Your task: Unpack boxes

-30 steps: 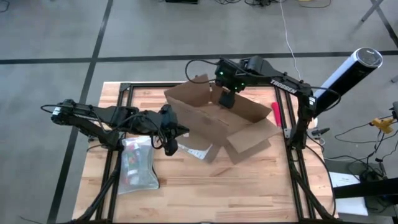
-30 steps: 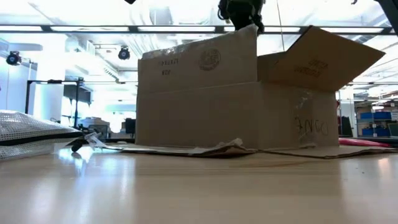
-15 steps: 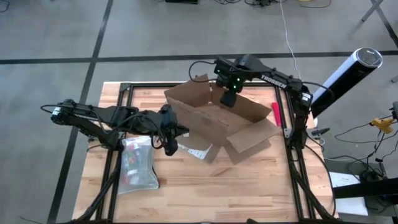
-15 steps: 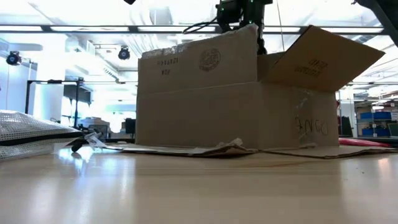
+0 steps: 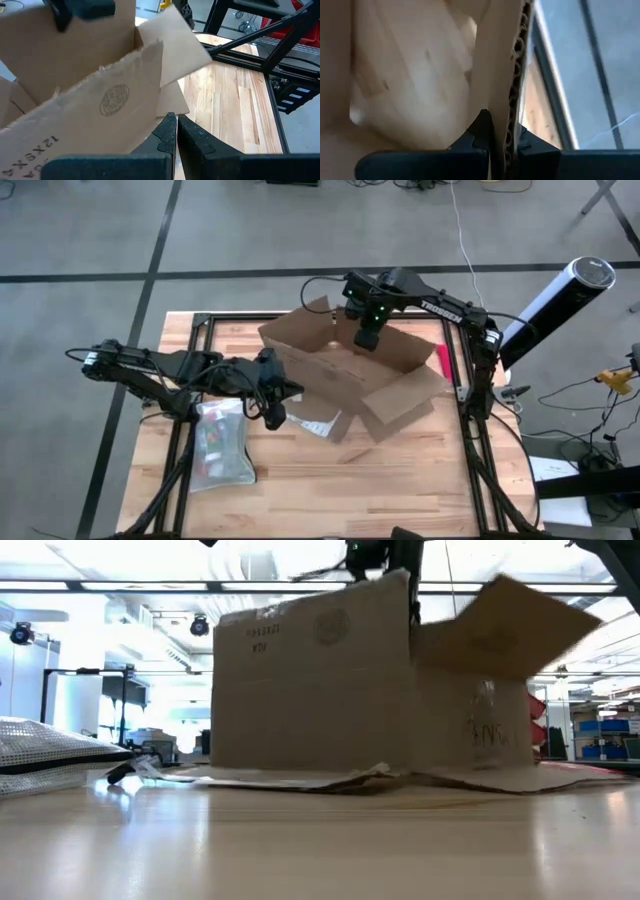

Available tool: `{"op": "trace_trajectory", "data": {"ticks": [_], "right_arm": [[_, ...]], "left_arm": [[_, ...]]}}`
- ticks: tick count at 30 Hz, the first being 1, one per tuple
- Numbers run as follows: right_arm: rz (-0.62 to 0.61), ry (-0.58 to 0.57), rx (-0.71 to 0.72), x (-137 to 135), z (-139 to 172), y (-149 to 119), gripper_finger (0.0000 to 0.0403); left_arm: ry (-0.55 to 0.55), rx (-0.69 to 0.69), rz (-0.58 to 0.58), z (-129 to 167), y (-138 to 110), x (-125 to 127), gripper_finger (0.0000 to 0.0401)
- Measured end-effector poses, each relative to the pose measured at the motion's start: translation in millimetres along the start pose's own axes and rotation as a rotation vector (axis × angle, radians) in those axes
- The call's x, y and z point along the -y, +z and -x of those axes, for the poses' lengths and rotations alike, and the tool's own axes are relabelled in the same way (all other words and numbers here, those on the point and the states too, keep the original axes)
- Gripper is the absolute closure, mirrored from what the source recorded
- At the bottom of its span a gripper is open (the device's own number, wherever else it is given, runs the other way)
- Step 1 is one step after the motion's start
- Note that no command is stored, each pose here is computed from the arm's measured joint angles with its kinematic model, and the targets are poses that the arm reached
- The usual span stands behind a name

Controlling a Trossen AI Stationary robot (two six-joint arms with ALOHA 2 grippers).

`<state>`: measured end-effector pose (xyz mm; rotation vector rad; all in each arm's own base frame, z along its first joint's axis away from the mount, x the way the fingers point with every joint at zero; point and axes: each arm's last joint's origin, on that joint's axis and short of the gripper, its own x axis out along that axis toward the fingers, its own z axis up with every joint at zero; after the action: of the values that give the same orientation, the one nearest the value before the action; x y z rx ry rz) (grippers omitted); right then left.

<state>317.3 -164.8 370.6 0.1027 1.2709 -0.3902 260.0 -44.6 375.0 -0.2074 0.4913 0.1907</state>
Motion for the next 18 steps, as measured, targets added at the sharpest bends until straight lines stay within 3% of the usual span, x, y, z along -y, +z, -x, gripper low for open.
{"op": "trace_trajectory", "data": {"ticks": [9, 18], "right_arm": [[-0.019, -0.113, 0.242, 2, 83, -2, 0.0403], [0.007, -0.196, 0.301, -20, 116, -21, 0.0403]], "left_arm": [[0.002, -0.006, -0.003, -3, -1, 1, 0.0401], [-0.04, -0.124, -0.064, -44, -15, 11, 0.0401]]}}
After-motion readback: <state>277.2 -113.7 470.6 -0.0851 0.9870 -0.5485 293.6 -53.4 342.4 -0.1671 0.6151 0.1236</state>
